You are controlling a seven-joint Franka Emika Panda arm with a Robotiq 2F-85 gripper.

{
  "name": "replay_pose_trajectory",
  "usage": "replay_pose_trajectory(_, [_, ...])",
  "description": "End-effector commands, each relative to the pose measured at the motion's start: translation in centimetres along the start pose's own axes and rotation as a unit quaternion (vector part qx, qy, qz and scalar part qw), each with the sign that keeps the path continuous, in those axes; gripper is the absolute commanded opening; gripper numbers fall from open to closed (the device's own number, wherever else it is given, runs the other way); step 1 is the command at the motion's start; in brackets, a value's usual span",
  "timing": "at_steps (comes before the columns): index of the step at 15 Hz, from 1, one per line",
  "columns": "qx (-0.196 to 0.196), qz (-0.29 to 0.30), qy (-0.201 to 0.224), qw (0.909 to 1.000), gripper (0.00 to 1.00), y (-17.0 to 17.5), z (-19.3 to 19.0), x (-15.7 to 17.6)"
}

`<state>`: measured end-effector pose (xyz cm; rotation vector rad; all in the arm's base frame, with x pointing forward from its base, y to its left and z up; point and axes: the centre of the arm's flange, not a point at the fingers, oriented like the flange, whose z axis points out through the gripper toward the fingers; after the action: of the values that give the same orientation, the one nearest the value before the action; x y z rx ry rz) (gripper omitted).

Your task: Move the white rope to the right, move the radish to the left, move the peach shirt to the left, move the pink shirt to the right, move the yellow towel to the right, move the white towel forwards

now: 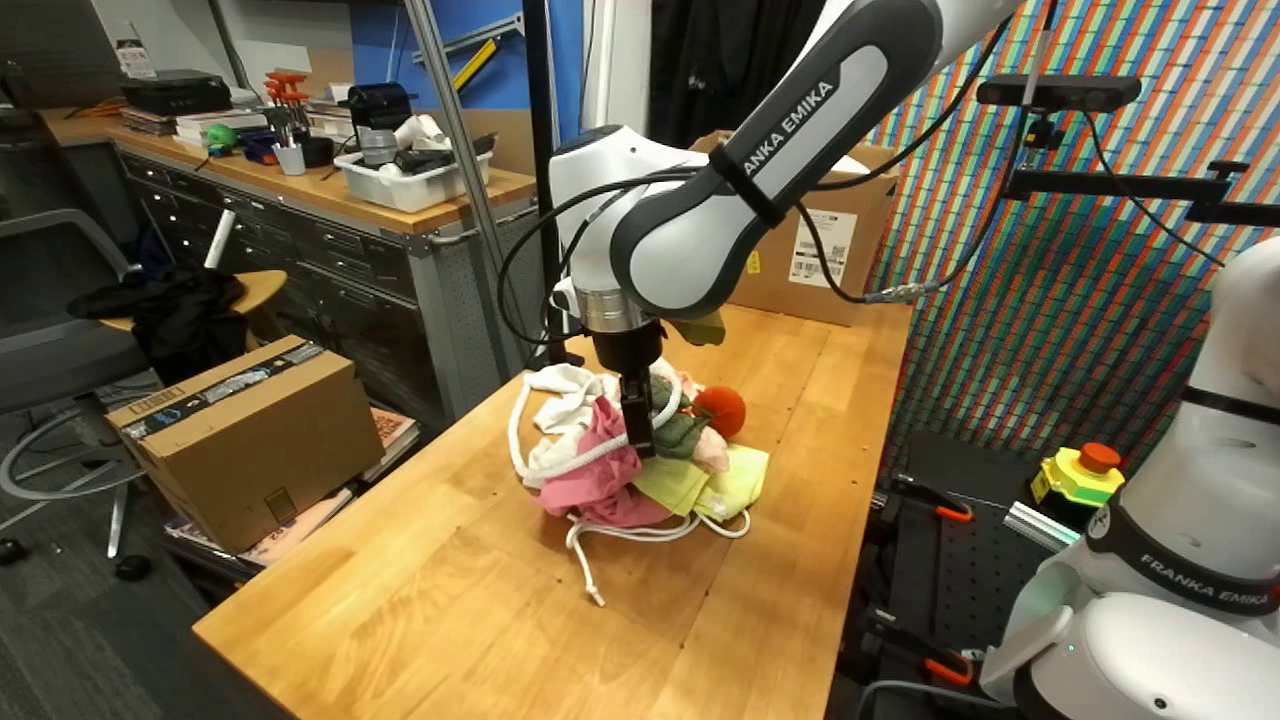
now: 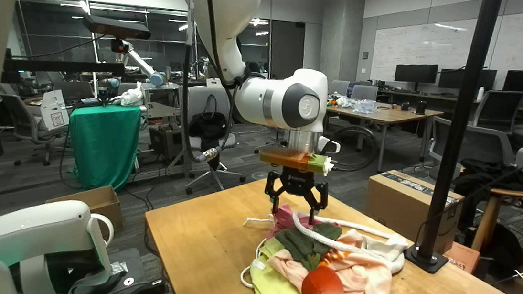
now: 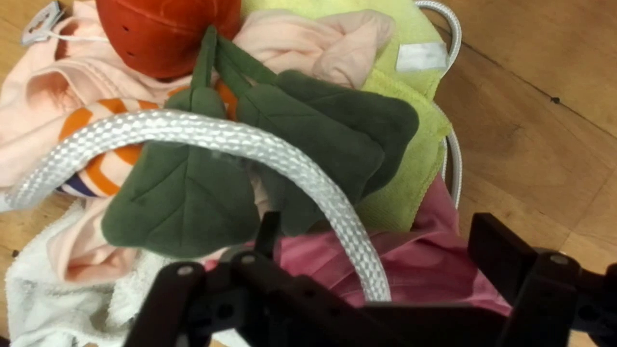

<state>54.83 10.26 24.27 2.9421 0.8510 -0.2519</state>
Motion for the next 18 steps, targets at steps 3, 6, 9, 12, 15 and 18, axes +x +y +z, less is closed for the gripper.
replay_pose_trajectory(3, [-0.025, -0.020, 0.028, 0.9991, 1.00, 0.1, 1.5, 0.7])
replay_pose_trajectory(6, [-0.033, -0.029, 0.023, 0.9988, 1.00, 0.3, 2.0, 0.6])
replay_pose_trajectory(9, [-0.040, -0.035, 0.018, 0.9984, 0.66, 0.4, 1.9, 0.5])
replay_pose_trajectory(12, [-0.045, -0.039, 0.017, 0.9981, 0.42, 0.4, 1.2, 0.4])
replay_pose_trajectory(15, [-0.055, -0.042, 0.021, 0.9974, 0.20, 0.3, 0.4, 0.3])
replay_pose_trajectory(18, [-0.068, -0.042, 0.030, 0.9963, 0.04, 0.3, -0.9, 0.3])
